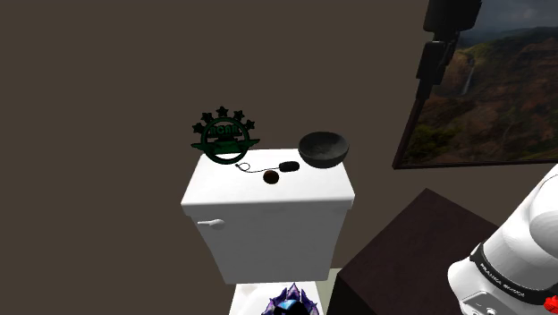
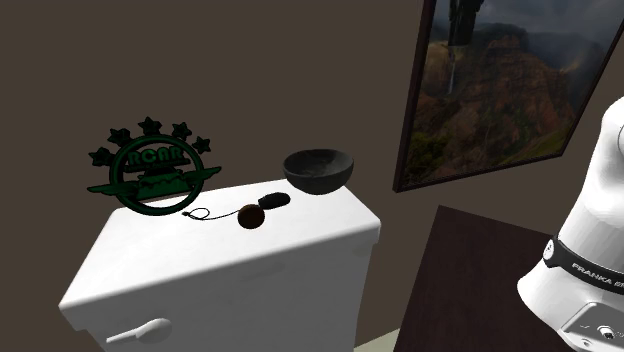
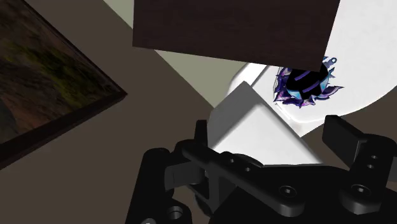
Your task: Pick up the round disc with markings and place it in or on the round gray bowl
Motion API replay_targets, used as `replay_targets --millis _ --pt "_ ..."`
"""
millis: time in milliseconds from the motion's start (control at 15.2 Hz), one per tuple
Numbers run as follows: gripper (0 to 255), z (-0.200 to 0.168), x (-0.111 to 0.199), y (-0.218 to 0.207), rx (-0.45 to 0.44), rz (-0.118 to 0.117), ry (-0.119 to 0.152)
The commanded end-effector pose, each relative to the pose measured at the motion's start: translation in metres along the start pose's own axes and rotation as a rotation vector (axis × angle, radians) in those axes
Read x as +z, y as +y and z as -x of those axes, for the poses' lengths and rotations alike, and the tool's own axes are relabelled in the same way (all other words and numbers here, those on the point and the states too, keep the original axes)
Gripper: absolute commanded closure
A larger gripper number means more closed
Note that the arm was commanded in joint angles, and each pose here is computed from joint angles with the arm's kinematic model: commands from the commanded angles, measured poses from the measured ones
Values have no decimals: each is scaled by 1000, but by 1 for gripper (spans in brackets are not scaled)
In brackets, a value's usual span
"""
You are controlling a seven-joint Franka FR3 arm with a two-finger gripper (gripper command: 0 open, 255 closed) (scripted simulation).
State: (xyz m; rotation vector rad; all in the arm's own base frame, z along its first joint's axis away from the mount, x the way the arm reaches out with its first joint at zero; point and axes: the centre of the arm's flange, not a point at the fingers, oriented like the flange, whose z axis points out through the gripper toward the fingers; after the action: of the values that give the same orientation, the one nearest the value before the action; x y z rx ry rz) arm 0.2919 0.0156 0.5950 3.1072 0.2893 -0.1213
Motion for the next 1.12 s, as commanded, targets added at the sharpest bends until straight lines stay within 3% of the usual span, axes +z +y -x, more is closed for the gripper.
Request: replay_targets --millis 0,1056 --pt "0 0 0 0 0 0 0" --pt "0 -140 116 -91 150 -63 31"
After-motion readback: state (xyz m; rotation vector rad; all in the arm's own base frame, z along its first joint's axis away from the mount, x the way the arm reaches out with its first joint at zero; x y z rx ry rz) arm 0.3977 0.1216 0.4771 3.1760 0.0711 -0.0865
